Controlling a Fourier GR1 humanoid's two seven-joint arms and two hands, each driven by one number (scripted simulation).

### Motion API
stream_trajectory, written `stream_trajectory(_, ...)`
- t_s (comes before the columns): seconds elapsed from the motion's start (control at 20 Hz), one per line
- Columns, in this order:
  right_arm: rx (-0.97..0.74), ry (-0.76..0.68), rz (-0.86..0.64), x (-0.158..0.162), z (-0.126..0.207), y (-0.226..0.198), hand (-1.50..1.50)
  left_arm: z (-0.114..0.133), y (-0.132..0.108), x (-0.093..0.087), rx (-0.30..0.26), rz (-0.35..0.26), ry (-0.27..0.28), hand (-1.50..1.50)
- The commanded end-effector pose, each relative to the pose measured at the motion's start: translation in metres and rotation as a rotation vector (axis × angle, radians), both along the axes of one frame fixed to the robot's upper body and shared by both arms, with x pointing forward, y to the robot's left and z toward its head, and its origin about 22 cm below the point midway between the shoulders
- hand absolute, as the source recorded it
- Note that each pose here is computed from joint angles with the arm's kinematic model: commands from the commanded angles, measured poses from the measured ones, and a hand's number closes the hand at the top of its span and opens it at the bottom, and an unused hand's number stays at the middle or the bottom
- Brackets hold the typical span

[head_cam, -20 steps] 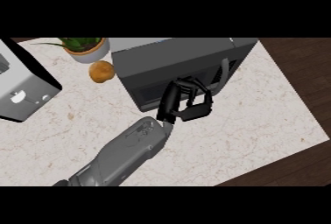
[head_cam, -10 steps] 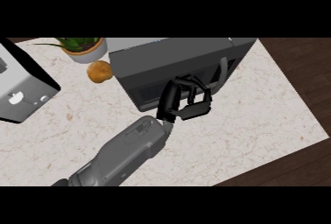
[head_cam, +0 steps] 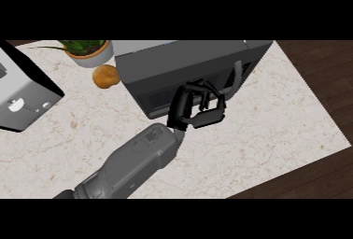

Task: Pick up the milk, place it into the microwave and close the microwave

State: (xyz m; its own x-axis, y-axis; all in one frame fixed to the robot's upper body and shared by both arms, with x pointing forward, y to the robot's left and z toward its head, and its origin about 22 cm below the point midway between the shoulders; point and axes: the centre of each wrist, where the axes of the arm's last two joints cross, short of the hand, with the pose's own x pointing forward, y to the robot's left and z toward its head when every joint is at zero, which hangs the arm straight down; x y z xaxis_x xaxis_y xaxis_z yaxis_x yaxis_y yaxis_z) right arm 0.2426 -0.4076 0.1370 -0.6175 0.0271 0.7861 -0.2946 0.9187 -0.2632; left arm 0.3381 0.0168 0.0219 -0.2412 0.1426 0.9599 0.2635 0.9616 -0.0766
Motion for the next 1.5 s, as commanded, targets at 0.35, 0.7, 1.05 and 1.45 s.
stream_trajectory(0.35, -0.03, -0.042, -0.033, 0.007, 0.027, -0.016, -1.5, 0.018, 0.0, 0.023, -0.029, 0.036, -0.041, 1.5)
stream_trajectory(0.7, -0.087, -0.043, -0.055, 0.007, 0.04, -0.028, -1.5, 0.019, -0.001, 0.024, -0.041, 0.05, -0.055, 1.5)
stream_trajectory(1.05, -0.119, -0.062, -0.079, 0.007, 0.054, -0.042, -1.5, 0.017, -0.001, 0.024, -0.062, 0.06, -0.06, 1.5)
stream_trajectory(1.45, -0.051, -0.05, -0.053, 0.013, 0.05, -0.049, -1.5, 0.015, -0.003, 0.021, -0.061, 0.049, -0.068, 1.5)
